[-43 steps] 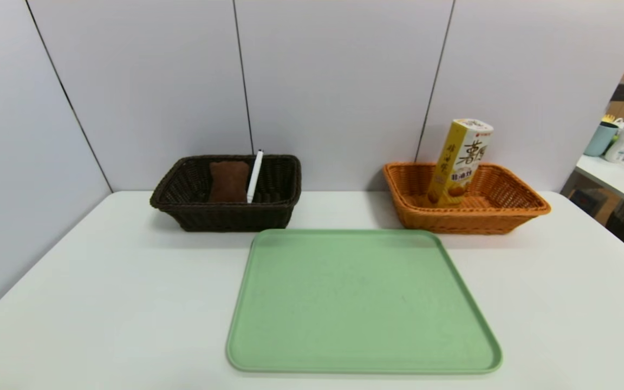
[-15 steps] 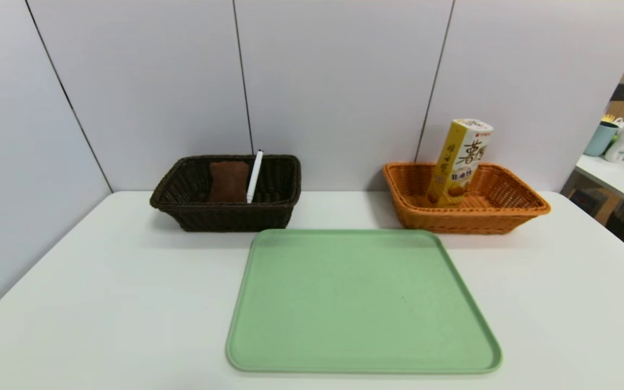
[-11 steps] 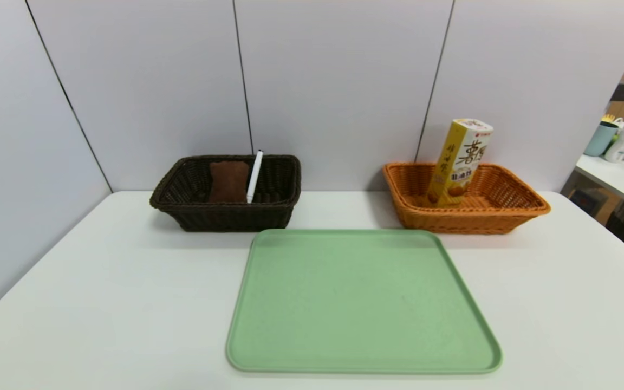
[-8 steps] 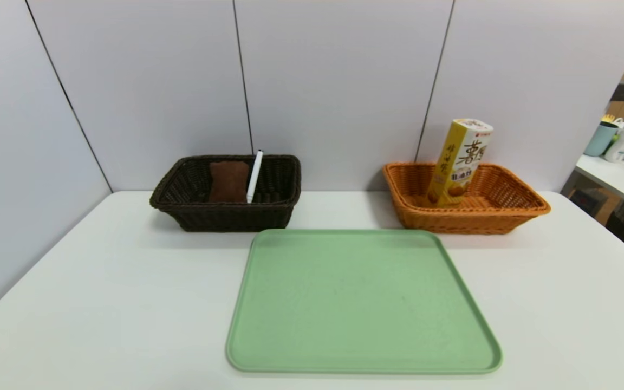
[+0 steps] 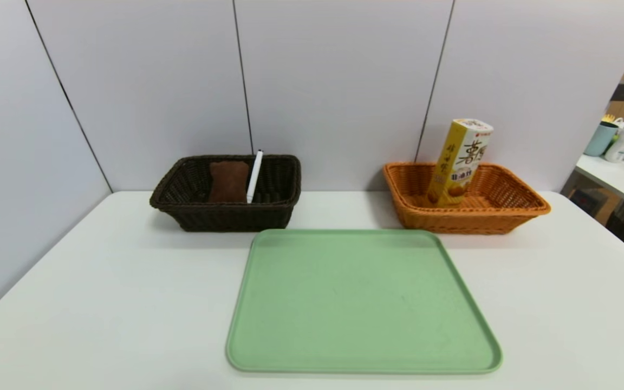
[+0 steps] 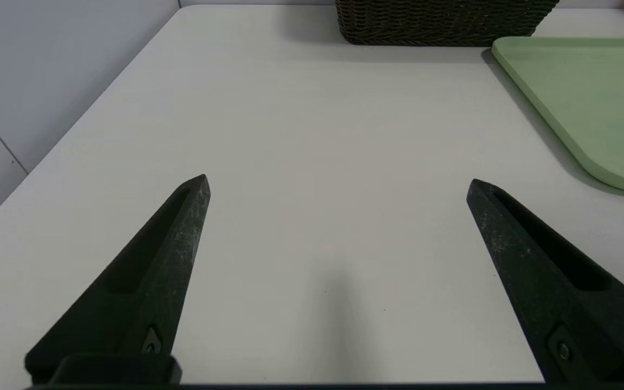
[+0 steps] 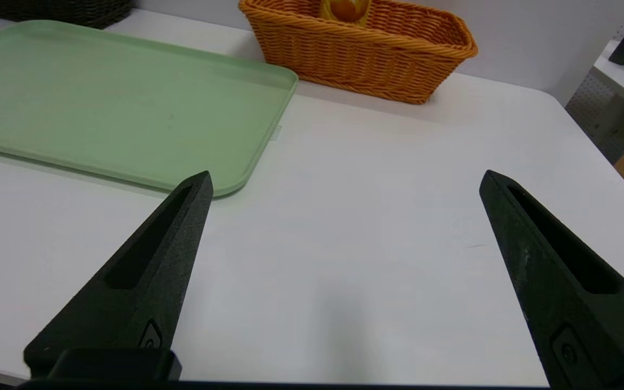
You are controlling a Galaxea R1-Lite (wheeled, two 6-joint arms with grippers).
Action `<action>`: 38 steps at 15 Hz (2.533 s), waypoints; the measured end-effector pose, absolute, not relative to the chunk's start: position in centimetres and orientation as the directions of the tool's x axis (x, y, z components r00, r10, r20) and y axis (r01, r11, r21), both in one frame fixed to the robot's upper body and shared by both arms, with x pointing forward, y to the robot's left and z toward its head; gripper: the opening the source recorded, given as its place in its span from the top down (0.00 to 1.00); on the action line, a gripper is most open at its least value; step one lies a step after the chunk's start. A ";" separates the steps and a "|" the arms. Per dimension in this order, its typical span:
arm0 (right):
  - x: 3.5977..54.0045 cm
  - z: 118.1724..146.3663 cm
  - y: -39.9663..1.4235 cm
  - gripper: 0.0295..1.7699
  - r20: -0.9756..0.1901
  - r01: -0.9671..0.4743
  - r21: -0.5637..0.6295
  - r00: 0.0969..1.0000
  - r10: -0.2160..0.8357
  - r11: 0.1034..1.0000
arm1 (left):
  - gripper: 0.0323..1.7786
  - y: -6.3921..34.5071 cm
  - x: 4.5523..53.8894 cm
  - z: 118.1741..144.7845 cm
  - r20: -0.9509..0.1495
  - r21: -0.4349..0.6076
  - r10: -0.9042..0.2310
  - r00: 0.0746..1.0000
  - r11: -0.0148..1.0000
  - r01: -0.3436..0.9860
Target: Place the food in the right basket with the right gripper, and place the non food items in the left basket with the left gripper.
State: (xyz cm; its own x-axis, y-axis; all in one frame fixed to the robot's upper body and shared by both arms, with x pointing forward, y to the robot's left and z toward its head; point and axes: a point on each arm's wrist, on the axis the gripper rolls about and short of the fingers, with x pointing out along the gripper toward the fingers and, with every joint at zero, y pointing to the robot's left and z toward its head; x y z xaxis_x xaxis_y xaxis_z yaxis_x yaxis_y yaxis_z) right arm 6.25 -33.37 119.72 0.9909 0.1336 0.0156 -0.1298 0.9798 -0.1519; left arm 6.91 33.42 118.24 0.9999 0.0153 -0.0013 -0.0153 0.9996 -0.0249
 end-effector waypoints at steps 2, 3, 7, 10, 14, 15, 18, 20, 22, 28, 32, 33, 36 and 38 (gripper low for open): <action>6.4 119.3 -33.4 0.04 0.006 -0.097 -0.150 0.995 0.099 0.984 | 0.05 33.4 6.9 118.2 -0.001 -0.023 0.014 1.000 1.000 -0.014; 6.5 119.2 -33.5 0.04 0.000 -0.079 -0.149 0.997 0.080 0.986 | 0.05 33.4 6.9 118.2 -0.002 -0.024 0.014 1.000 1.000 -0.014; 6.8 118.3 -33.5 0.04 -0.021 -0.060 -0.119 0.998 0.058 0.991 | 0.05 33.4 6.9 118.3 0.001 -0.023 0.017 1.000 1.000 -0.017; 6.8 118.2 -33.6 0.04 -0.025 -0.030 -0.053 0.999 0.028 0.998 | 0.05 33.4 6.9 118.3 0.002 -0.026 0.020 1.000 0.999 -0.020; 6.8 118.2 -33.6 0.04 -0.031 -0.011 0.003 0.999 0.011 1.000 | 0.05 33.4 6.9 118.2 -0.009 -0.025 0.020 1.000 0.999 -0.021; 6.8 118.3 -33.6 0.04 -0.027 -0.010 0.013 1.000 0.010 1.000 | 0.05 33.4 6.9 118.2 -0.017 -0.026 0.020 1.000 0.999 -0.020; 6.8 118.3 -33.7 0.04 -0.022 -0.002 0.031 1.000 0.003 1.000 | 0.05 33.4 6.9 118.3 -0.026 -0.043 0.018 1.000 0.999 -0.019; 6.8 118.3 -33.7 0.04 -0.022 -0.001 0.031 1.000 0.002 1.000 | 0.05 33.4 6.9 118.4 -0.021 -0.049 0.018 1.000 0.999 -0.019; 6.8 118.3 -33.7 0.04 -0.022 -0.001 0.032 1.000 0.002 0.999 | 0.05 33.4 6.8 118.4 -0.014 -0.057 0.021 1.000 0.998 -0.021; 6.8 118.2 -33.7 0.04 -0.021 -0.002 0.034 1.000 0.003 0.999 | 0.05 33.4 6.8 118.4 -0.011 -0.091 0.023 1.000 0.996 -0.024; 6.8 118.2 -33.7 0.04 -0.020 -0.002 0.033 1.000 0.003 0.999 | 0.05 33.4 6.8 118.4 -0.010 -0.091 0.023 1.000 0.996 -0.023; 6.8 118.2 -33.7 0.04 -0.021 -0.002 0.033 1.000 0.003 0.999 | 0.05 33.4 6.8 118.4 -0.010 -0.090 0.023 1.000 0.996 -0.023; 6.8 118.2 -33.7 0.04 -0.020 -0.002 0.033 1.000 0.003 0.999 | 0.05 33.4 6.8 118.4 -0.010 -0.090 0.022 1.000 0.996 -0.023; 6.8 118.3 -33.7 0.04 -0.019 -0.002 0.033 1.000 0.003 0.999 | 0.05 33.4 6.8 118.4 -0.010 -0.090 0.022 1.000 0.996 -0.023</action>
State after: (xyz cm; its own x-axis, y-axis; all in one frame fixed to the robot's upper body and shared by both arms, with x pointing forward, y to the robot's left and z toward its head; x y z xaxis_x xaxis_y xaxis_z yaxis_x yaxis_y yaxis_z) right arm 6.81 -33.66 118.26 0.9998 0.0026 -0.0194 -0.0019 0.9995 0.0329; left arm 6.82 33.44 118.37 0.9997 0.0221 -0.0096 -0.0229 0.9956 -0.0904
